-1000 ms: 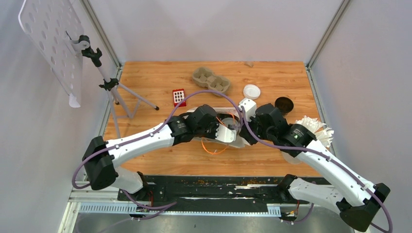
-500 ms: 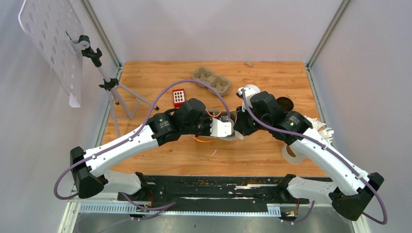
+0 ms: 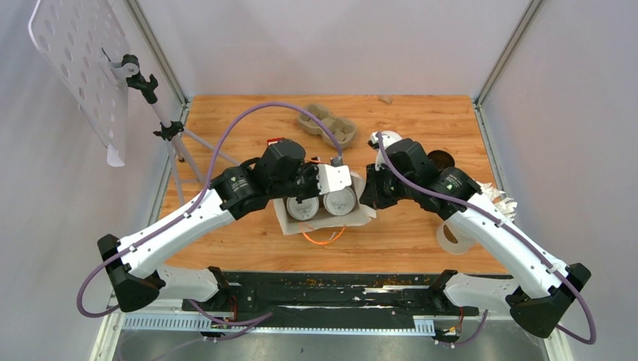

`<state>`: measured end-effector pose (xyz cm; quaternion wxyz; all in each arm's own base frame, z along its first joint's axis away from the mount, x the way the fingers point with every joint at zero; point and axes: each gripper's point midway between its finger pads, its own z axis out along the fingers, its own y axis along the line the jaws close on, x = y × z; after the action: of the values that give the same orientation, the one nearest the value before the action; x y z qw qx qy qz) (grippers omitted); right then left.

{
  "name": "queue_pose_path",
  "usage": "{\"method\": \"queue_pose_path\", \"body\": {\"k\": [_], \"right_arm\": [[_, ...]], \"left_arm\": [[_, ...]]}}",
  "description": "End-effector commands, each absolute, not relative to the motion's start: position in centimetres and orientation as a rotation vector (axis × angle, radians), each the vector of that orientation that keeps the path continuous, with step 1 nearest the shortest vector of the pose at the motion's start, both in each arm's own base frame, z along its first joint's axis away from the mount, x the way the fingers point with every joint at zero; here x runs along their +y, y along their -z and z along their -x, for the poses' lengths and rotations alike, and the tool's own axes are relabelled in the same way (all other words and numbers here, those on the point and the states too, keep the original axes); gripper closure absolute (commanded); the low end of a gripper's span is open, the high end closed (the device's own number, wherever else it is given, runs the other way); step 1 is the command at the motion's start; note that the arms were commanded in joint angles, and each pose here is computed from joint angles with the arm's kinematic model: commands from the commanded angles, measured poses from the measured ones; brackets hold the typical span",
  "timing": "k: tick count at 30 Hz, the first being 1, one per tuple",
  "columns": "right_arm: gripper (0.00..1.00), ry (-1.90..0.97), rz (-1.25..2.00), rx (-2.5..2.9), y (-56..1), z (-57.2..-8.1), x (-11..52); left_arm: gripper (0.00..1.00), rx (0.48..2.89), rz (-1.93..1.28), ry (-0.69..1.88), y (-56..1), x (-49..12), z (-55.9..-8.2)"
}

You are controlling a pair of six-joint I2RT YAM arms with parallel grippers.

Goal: Pack the takeout coffee

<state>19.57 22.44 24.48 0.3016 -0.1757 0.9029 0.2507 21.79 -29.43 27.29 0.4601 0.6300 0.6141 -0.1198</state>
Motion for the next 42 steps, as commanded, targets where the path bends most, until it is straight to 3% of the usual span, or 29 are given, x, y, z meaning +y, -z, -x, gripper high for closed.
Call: {"method": "queue_pose_path", "body": {"k": [1, 10, 25, 31, 37, 40, 42], "right_arm": [[1.0, -0.714, 0.39, 2.379, -26.4, -19.8, 22.7], [1.0, -0.697, 0.357, 2.454, -26.6, -20.0, 22.2], [1.0, -0.74, 0.303, 2.607, -26.8, -19.0, 21.5], [1.0, -0.74, 0.28, 2.635, -26.3, -18.6, 21.0], [1.0, -0.732, 0.261, 2.651, -26.3, -18.5, 20.6], [1.0, -0.718, 0.251, 2.66, -26.1, -18.6, 20.4], [1.0, -0.713, 0.246, 2.683, -25.7, -18.5, 20.3]], "left_arm": [[0.88, 1.468, -1.431, 0.43, -31.9, -29.8, -20.9], [0.82, 1.46, -1.394, 0.655, -33.7, -30.8, -18.0], [0.8, 1.462, -1.494, 0.918, -32.2, -32.7, -14.4], [0.71, 1.497, -1.503, 0.985, -31.7, -33.7, -14.2], [0.56, 1.475, -1.471, 1.055, -32.8, -34.0, -13.5], [0.44, 1.502, -1.46, 1.07, -32.7, -34.1, -13.4], [0.42, 1.532, -1.453, 1.091, -32.6, -34.2, -13.3]]}}
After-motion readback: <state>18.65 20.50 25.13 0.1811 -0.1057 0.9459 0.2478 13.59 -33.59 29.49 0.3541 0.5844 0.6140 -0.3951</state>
